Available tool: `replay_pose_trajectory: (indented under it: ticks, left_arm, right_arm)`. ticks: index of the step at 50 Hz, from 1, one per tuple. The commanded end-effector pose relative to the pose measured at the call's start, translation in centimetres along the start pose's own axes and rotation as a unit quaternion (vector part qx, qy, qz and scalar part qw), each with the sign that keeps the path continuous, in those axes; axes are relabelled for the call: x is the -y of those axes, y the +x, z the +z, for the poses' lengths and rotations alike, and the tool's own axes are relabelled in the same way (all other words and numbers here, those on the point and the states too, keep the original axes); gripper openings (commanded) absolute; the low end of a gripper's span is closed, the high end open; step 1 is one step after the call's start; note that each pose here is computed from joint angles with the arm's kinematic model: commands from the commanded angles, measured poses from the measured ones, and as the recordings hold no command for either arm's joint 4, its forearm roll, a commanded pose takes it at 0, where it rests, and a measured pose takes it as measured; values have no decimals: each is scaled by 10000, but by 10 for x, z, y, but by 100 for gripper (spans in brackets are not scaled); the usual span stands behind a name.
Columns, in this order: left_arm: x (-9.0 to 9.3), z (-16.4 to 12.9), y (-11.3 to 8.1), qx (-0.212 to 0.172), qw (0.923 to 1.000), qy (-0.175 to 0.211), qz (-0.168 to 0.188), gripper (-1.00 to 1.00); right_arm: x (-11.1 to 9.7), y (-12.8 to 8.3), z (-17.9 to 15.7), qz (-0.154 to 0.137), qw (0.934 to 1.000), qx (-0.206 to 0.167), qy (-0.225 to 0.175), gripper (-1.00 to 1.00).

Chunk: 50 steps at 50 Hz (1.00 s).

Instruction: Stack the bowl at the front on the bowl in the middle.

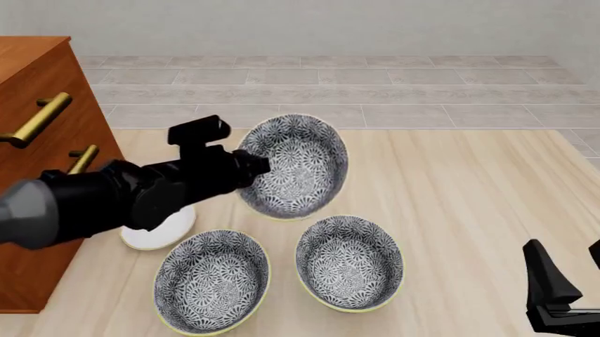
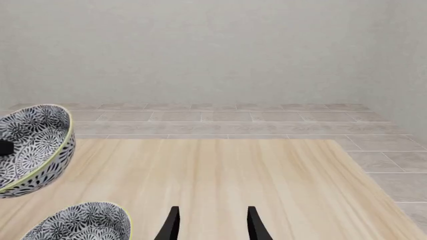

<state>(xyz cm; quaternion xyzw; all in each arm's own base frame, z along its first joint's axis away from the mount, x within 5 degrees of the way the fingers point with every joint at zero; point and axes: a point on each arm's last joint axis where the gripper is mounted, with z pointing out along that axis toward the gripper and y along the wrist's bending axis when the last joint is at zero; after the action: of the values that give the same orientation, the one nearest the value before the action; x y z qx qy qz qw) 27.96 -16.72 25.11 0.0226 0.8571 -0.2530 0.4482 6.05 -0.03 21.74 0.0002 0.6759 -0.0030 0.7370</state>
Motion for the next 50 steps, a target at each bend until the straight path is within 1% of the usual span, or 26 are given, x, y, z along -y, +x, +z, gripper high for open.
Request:
replay_pose_trajectory:
  ticks: [1, 13, 20, 29, 37, 38, 44, 50]
  left_arm:
    - [17, -9, 2, -25, 9997, 235, 7, -100]
    - [28, -16, 10, -144, 9990, 392, 141, -100]
    - [40, -19, 20, -273, 9977, 558, 259, -100]
    - [51, -21, 27, -381, 9959, 714, 393, -100]
    - [59, -17, 35, -486, 9943, 817, 491, -100]
    - [62, -17, 39, -532, 9934, 864, 543, -100]
    - [65, -13, 43, -597, 9924, 888, 610, -100]
    - [69, -10, 51, -700, 9908, 936, 678, -100]
  right_arm:
    - [0, 0, 0, -1, 10000, 0, 0, 100]
    - [0, 0, 0, -1, 10000, 1, 1, 100]
    - [0, 0, 0, 0, 10000, 0, 0, 100]
    - [0, 0, 0, 0, 10000, 0, -1, 100]
    - [0, 0, 0, 0, 10000, 0, -1, 100]
    - [0, 0, 0, -2, 10000, 1, 0, 100]
    - [0, 0, 0, 0, 10000, 0, 0, 100]
    - [0, 0, 0, 1, 10000, 1, 0, 100]
